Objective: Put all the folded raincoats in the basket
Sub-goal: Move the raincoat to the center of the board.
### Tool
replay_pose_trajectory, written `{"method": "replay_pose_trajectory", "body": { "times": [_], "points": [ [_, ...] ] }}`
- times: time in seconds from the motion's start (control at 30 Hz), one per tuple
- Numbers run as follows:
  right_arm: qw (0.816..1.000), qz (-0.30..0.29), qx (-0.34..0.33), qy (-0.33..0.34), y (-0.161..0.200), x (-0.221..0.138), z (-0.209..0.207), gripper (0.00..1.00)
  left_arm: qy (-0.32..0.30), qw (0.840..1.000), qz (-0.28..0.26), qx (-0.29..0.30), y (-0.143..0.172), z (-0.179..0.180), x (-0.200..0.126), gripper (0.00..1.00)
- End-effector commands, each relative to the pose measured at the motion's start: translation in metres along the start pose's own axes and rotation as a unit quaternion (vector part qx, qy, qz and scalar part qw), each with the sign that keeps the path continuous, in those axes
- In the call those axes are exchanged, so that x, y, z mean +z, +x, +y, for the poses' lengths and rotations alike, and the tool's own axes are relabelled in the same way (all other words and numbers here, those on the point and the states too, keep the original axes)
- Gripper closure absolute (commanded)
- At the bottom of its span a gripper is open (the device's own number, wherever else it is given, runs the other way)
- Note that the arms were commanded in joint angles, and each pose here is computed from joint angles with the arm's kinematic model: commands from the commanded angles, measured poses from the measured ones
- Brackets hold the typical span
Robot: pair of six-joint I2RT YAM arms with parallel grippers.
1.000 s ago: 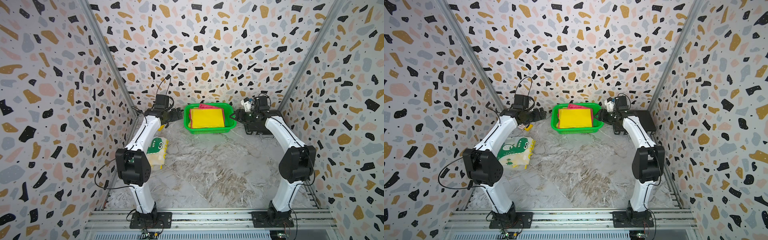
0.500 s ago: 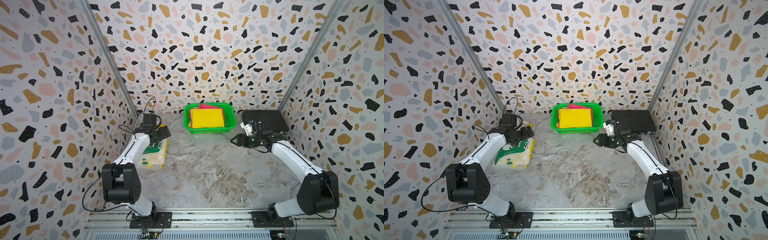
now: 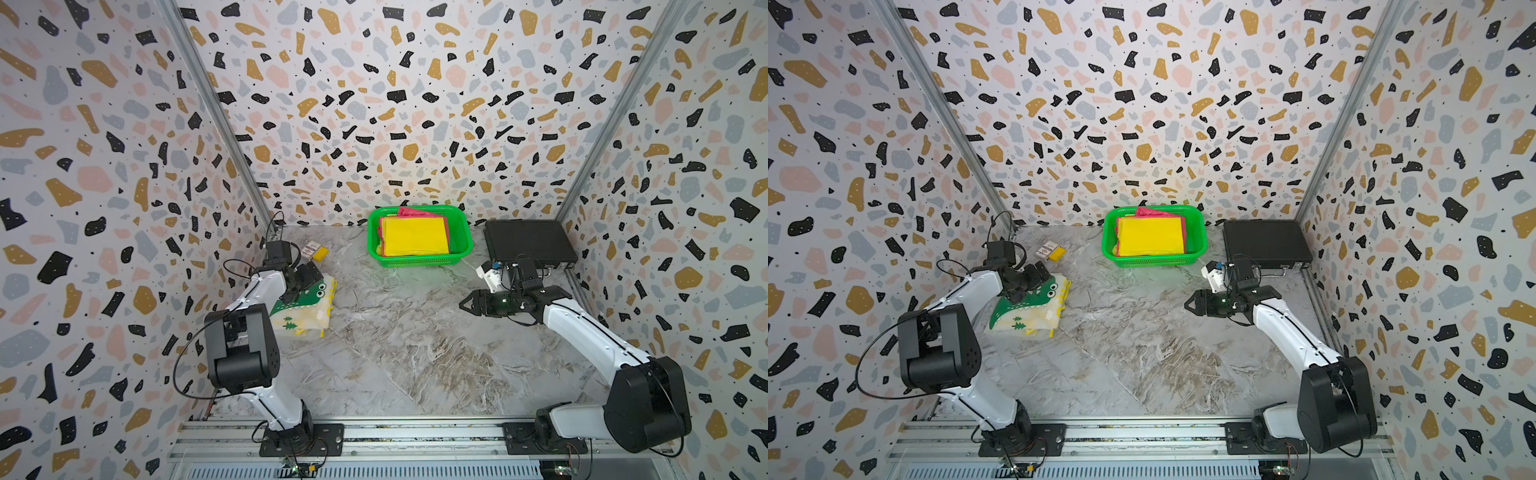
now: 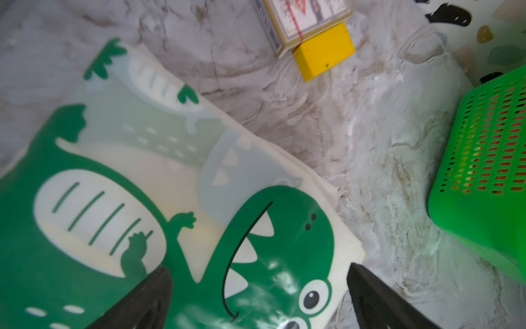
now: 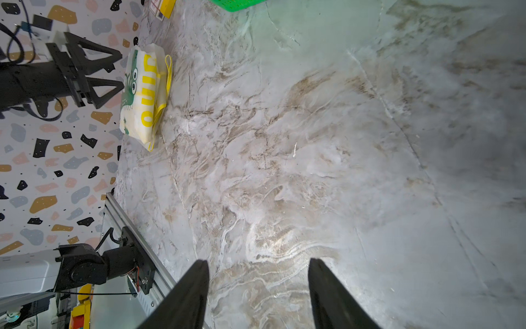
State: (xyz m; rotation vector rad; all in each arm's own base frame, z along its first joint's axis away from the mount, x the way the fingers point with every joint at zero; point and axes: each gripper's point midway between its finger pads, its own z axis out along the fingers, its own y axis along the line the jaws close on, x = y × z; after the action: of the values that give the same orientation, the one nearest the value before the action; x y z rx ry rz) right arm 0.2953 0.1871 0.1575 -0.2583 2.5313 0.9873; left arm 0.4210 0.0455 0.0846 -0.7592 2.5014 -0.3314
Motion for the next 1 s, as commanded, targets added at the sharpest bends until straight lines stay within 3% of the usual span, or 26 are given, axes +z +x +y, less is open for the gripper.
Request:
{"method": "replay_pose_trajectory", "body": {
  "times": [0.0,0.13,0.37,0.5,0.63,0.73,0.83,0.9,0.93,0.97],
  "points": [
    [1.000,0.001,-0.017,0.002,0.004,-0.007,0.005,0.40,0.049,0.999,0.010,-0.022,0.009,-0.013,0.017,0.00],
    [1.000,0.005,-0.023,0.012,0.010,-0.009,0.002,0.40,0.137,0.988,0.034,-0.068,0.038,-0.030,0.034,0.02],
    [1.000,0.006,-0.020,0.015,0.012,-0.008,0.000,0.40,0.162,0.983,0.076,-0.045,0.117,-0.060,0.042,0.02],
    [1.000,0.005,-0.019,0.023,0.012,-0.009,-0.003,0.40,0.175,0.980,0.086,-0.047,0.162,-0.089,0.030,0.02],
    [0.999,0.002,-0.011,0.040,0.011,-0.012,-0.007,0.37,0.203,0.976,0.075,-0.026,0.187,-0.138,0.000,0.01],
    [0.998,-0.001,0.006,0.061,0.011,-0.016,-0.012,0.35,0.211,0.976,0.043,0.007,0.181,-0.169,-0.036,0.00],
    [0.997,-0.010,0.033,0.063,0.011,-0.019,-0.011,0.30,0.198,0.979,-0.004,0.043,0.152,-0.180,-0.075,0.00],
    [0.997,-0.022,0.052,0.050,0.012,-0.019,-0.008,0.26,0.170,0.979,-0.040,0.104,0.134,-0.178,-0.099,0.00],
    [0.997,-0.025,0.060,0.048,0.013,-0.019,-0.008,0.23,0.156,0.977,-0.055,0.132,0.127,-0.176,-0.107,0.00],
    [0.996,-0.030,0.069,0.046,0.014,-0.018,-0.009,0.11,0.133,0.976,-0.071,0.157,0.119,-0.170,-0.115,0.00]
  ]
}}
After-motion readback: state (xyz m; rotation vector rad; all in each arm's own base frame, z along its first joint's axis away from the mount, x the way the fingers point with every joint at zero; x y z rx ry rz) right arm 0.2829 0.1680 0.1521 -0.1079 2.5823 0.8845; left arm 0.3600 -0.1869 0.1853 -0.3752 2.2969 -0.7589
